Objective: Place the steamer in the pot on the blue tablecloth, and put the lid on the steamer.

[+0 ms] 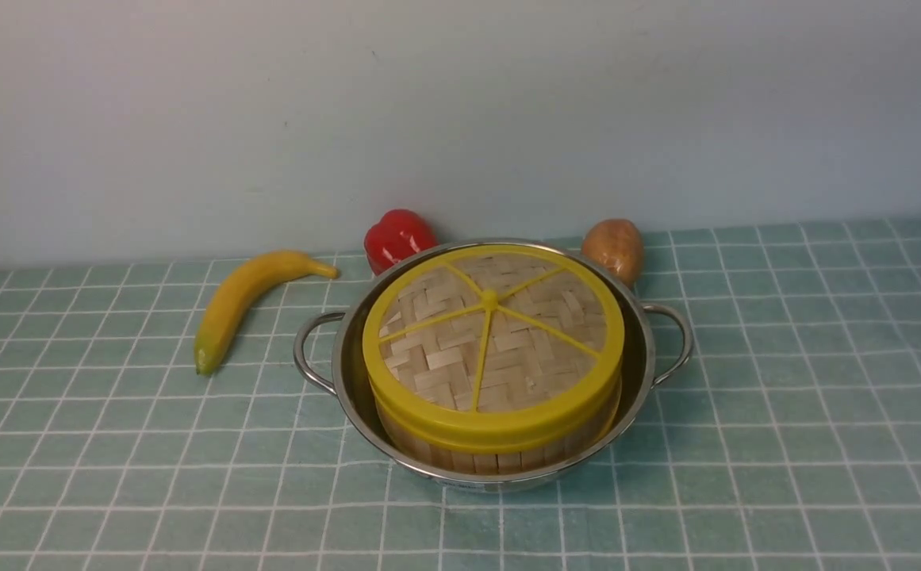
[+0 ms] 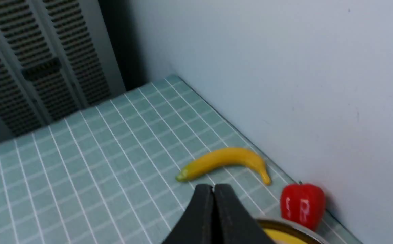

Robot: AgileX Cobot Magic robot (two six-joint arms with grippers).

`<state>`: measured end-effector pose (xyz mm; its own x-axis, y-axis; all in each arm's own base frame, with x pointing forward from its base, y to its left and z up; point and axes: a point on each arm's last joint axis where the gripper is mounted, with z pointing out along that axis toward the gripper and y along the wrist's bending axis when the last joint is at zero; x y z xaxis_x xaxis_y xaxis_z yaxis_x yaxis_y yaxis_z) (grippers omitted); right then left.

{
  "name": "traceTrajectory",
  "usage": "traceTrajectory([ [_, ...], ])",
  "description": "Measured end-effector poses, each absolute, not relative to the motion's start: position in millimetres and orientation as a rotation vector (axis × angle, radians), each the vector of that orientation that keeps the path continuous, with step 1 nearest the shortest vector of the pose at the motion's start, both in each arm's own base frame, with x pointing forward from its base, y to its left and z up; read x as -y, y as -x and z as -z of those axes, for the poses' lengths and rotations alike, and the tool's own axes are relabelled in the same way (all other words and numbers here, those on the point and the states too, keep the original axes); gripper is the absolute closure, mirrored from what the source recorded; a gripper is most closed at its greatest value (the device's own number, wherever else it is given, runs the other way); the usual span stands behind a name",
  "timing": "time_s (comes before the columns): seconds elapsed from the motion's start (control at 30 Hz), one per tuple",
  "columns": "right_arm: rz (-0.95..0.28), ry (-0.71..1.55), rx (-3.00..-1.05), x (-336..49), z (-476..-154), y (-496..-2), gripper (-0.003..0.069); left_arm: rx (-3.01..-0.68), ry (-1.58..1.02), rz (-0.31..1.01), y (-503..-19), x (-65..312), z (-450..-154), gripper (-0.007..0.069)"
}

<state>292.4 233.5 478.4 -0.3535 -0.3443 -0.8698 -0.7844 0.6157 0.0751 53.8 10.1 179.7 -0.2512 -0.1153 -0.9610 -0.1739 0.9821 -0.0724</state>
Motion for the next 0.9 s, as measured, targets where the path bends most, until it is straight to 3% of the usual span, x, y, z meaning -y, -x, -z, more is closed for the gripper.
traceTrajectory([
  [0.1, -0.506, 0.907, -2.001, -221.8, -473.6, -290.2, 0.066, -1.829, 0.212, -0.056, -53.8, -10.1, -179.7, 0.0382],
  [0.2, -0.39, 0.774, -1.974, -195.2, -483.6, -274.3, 0.0659, -1.829, 0.212, -0.056, -53.8, -10.1, -179.7, 0.0382],
  [0.37, -0.349, 0.555, -1.755, -145.7, -504.1, -227.5, 0.0652, -1.829, 0.212, -0.056, -53.8, -10.1, -179.7, 0.0382],
  [0.43, -0.37, 0.476, -1.709, -128.7, -494.9, -213.0, 0.0649, -1.829, 0.212, -0.056, -53.8, -10.1, -179.7, 0.0382],
  [0.73, -0.4, 0.007, -1.78, -38.6, -407.8, -148.2, 0.0616, -1.829, 0.212, -0.056, -53.8, -10.1, -179.7, 0.0382],
  [0.9, -0.306, -0.045, -1.636, -15.0, -351.6, -84.7, 0.0588, -1.829, 0.212, -0.056, -53.8, -10.1, -179.7, 0.0382],
])
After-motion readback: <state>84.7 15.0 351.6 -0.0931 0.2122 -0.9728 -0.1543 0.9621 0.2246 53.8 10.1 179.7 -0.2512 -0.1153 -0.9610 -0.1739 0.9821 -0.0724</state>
